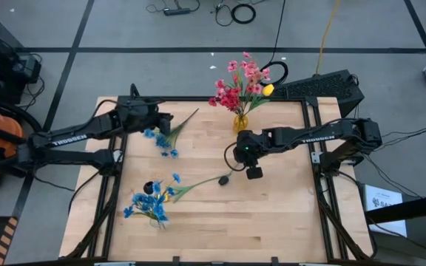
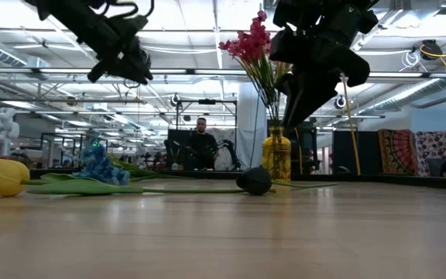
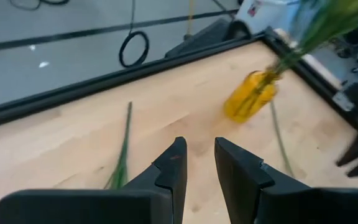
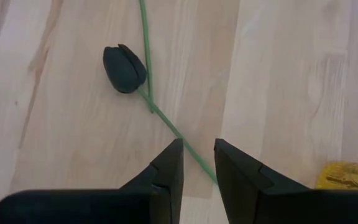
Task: Sort flowers into vase by color
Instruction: Put the black flower into the transparent vase
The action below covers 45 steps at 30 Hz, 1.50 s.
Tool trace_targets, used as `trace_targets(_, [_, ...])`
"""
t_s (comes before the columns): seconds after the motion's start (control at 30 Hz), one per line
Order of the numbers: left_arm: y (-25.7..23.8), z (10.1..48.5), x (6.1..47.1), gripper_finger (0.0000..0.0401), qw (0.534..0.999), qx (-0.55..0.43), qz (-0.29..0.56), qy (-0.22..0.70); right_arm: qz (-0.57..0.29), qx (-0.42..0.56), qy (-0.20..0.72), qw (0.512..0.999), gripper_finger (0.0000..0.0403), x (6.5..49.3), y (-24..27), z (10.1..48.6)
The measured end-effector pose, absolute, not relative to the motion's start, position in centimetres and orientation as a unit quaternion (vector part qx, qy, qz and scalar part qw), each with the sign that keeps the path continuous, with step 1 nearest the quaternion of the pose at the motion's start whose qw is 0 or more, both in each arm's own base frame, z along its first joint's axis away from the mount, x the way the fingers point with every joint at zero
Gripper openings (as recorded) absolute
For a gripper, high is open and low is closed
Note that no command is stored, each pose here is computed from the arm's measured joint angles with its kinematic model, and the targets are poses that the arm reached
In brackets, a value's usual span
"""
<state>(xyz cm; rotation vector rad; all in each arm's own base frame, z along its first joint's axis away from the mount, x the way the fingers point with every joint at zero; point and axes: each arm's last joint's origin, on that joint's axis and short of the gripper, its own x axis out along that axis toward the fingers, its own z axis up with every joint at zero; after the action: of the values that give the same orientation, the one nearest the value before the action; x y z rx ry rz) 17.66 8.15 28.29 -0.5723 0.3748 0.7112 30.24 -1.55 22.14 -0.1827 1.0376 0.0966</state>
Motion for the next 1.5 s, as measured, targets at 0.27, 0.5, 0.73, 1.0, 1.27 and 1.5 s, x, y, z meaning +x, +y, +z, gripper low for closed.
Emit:
trace_targets(0.27, [10.9,26.4,18.1,0.0088,0.859,-0.314,0.336,0.227,0.022,-0.047,0.496,0.867,0.0082,30.2,-1.6,22.1])
trace_targets(0.5, [10.4,25.1,18.7,0.0088,0.869,-0.291,0.262,0.302,-0.006,-0.039,0.496,0.867,0.0082,30.3,-1.7,22.2])
trace_targets(0.73, [10.4,24.3,18.9,0.0088,0.859,-0.288,0.256,0.337,-0.02,-0.052,0.459,0.887,0.0082,31.0,-1.8,22.6])
trace_targets(1.0, [10.4,24.3,18.9,0.0088,0.859,-0.287,0.259,0.337,0.024,-0.096,0.458,0.884,0.0082,31.3,-1.5,22.2])
trace_targets(1.27, [10.1,24.3,18.9,0.0088,0.851,-0.309,0.263,0.332,0.073,-0.122,0.499,0.855,0.0082,32.2,-0.4,19.4])
trace_targets(1.5, [8.0,24.7,19.3,0.0088,0.85,-0.32,0.25,0.334,0.127,-0.18,0.543,0.811,0.0082,32.7,1.2,16.2])
